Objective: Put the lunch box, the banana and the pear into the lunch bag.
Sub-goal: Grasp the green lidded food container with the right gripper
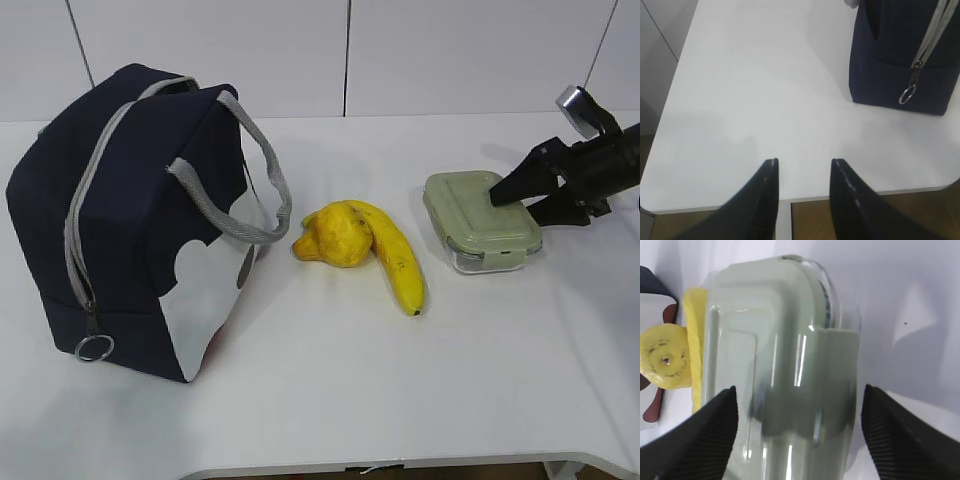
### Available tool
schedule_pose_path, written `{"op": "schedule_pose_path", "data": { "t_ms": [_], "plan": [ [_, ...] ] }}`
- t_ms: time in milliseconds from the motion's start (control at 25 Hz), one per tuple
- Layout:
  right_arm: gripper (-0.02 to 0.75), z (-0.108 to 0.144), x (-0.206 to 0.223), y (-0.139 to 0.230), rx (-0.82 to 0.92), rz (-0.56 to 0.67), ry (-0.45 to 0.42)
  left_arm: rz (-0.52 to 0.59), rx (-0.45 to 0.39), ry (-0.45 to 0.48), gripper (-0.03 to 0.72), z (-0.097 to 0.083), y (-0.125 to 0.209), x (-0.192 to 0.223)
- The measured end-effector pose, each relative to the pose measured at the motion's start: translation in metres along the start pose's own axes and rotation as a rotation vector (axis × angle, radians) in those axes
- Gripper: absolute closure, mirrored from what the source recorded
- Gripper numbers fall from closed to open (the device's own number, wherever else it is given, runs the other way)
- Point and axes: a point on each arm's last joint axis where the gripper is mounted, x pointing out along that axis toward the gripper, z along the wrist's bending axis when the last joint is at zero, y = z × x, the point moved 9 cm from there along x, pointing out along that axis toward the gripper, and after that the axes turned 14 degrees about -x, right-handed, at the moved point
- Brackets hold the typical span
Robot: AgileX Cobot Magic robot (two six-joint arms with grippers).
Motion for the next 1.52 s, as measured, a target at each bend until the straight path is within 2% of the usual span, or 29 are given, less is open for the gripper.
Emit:
{"op": "schedule_pose_path", "data": {
  "t_ms": [1280,1520],
  "plan": [
    [0.148,0.001,0.019,-0.002,-0.014,-0.031,-0.054,0.000,0.000,0.000,0.446,0.000,0.000,0.000],
    [0.223,0.002,0.019,-0.003,-0.012,-0.036,-0.062,0.000,0.000,0.000,0.446,0.000,0.000,0.000]
  ]
}}
